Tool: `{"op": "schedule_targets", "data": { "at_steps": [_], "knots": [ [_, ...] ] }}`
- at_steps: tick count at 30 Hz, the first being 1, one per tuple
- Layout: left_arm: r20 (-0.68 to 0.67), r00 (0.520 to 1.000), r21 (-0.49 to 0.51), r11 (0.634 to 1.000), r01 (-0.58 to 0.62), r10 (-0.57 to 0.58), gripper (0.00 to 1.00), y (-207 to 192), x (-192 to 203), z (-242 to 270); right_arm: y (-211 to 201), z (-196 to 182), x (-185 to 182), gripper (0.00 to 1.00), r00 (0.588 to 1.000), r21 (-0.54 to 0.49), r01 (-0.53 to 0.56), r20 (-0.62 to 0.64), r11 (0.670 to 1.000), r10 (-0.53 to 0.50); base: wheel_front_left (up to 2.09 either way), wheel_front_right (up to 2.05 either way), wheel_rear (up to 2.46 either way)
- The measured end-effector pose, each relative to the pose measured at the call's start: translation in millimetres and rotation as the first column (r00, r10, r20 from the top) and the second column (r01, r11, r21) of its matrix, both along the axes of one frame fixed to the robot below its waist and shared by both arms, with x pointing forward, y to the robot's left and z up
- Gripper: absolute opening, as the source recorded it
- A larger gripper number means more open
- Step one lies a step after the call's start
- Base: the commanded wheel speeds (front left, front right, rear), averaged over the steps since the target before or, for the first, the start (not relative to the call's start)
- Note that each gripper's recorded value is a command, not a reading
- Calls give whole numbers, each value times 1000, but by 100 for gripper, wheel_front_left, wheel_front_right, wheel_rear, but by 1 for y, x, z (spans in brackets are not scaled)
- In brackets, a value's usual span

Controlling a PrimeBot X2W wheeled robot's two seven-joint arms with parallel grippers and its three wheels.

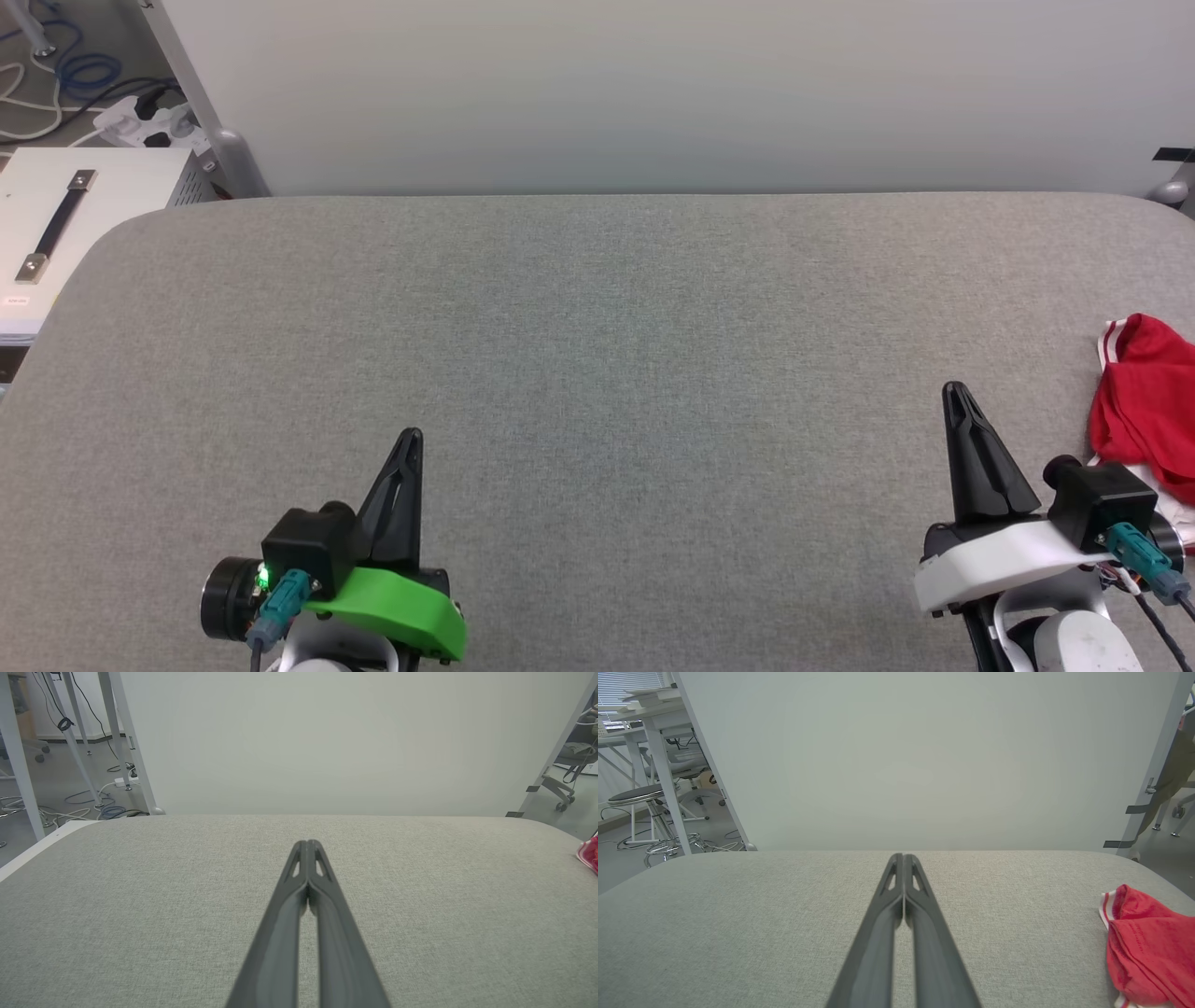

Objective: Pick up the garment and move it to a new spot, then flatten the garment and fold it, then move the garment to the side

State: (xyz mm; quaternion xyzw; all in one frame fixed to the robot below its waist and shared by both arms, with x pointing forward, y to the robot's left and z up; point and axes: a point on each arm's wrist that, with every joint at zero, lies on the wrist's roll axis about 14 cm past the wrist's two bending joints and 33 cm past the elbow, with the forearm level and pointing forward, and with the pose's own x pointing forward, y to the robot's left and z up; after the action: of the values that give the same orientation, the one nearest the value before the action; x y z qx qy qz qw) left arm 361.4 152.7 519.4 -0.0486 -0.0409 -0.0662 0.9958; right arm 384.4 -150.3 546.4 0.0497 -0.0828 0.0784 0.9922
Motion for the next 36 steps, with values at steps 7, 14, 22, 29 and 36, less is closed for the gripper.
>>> {"op": "schedule_targets", "data": {
  "at_steps": [7,14,22,29,36],
  "knots": [
    [-8,1000,13,1000,-12,12,0,3,1,1,0,0,0,0,1000,-17,1,-10,1000,-1,0,0,0],
    [-13,1000,32,999,-22,23,0,5,2,1,-1,-1,-1,0,1000,-31,2,-20,1000,-3,0,0,0],
    [-23,999,43,999,-28,29,0,6,2,0,-1,-3,-2,0,999,-42,4,-32,999,-5,0,0,0],
    [-34,999,54,998,-32,34,0,7,3,-1,-2,-6,-3,0,999,-53,5,-48,999,-7,0,0,0],
    [-38,998,65,997,-41,44,0,9,3,-1,-3,-7,-4,0,998,-63,6,-60,998,-10,0,0,0]
  ]
}}
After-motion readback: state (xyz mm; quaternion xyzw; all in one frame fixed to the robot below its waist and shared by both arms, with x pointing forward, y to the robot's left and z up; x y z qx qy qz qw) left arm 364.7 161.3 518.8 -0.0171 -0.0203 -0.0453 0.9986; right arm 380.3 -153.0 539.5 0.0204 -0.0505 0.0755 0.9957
